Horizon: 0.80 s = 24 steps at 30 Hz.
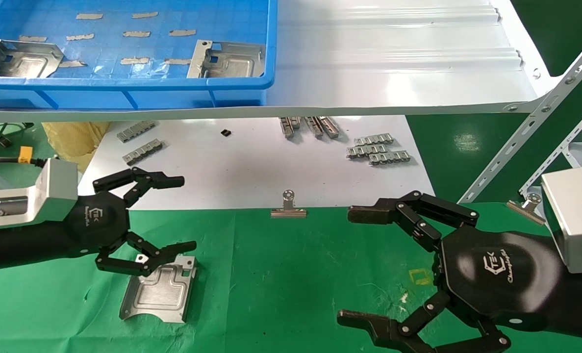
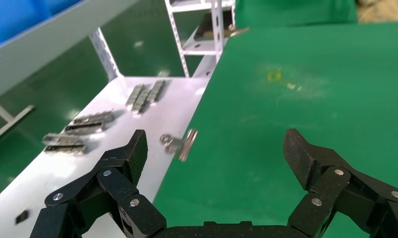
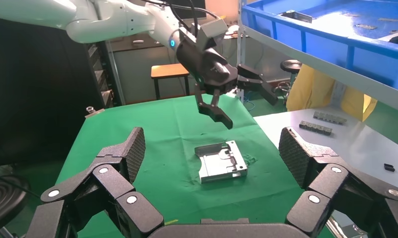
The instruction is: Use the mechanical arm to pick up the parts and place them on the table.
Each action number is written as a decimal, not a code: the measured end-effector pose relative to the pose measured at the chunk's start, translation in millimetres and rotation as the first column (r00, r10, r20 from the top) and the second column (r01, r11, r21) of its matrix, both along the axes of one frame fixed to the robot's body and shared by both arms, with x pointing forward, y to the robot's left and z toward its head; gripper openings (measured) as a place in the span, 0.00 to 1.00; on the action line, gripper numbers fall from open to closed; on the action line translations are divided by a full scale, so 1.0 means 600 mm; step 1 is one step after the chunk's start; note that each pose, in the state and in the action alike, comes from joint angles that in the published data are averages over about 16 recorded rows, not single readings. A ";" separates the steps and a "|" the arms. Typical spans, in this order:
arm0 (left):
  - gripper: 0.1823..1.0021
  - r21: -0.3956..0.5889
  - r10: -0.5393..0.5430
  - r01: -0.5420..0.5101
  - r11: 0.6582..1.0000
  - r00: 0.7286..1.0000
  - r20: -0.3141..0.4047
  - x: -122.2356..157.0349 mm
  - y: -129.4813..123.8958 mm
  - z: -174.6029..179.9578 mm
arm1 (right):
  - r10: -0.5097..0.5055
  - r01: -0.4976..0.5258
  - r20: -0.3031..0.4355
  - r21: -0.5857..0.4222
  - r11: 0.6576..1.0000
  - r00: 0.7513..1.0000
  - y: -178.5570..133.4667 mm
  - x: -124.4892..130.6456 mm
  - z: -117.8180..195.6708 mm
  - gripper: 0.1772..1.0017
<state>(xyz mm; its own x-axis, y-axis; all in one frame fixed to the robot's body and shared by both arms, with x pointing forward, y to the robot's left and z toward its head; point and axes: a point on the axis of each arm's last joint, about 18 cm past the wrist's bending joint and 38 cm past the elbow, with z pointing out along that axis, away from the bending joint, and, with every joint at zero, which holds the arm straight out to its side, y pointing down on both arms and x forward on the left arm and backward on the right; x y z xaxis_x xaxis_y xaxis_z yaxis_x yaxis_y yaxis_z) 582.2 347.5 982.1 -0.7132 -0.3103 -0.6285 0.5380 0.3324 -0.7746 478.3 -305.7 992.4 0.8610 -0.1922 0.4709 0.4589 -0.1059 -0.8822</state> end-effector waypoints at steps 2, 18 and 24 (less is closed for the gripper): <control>1.00 -0.014 -0.015 0.015 1.000 1.000 -0.007 -0.009 -0.005 0.002 | 0.000 0.000 0.000 0.000 1.000 1.000 0.000 0.000 0.000 1.00; 1.00 -0.099 -0.146 0.139 0.985 0.987 -0.072 -0.096 -0.046 0.014 | 0.000 0.000 0.000 0.000 1.000 1.000 0.000 0.000 0.000 1.00; 1.00 -0.109 -0.172 0.162 0.981 0.981 -0.087 -0.115 -0.054 0.015 | 0.000 0.000 0.000 0.000 1.000 1.000 0.000 0.000 0.000 1.00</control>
<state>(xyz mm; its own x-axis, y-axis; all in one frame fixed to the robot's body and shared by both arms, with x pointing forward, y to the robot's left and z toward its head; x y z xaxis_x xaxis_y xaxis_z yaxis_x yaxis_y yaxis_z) 513.1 315.2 991.2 -0.8154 -0.2401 -0.5267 0.5016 0.1610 -0.8500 478.3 -305.7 992.4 0.8610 -0.1922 0.4709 0.4589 -0.1059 -0.8822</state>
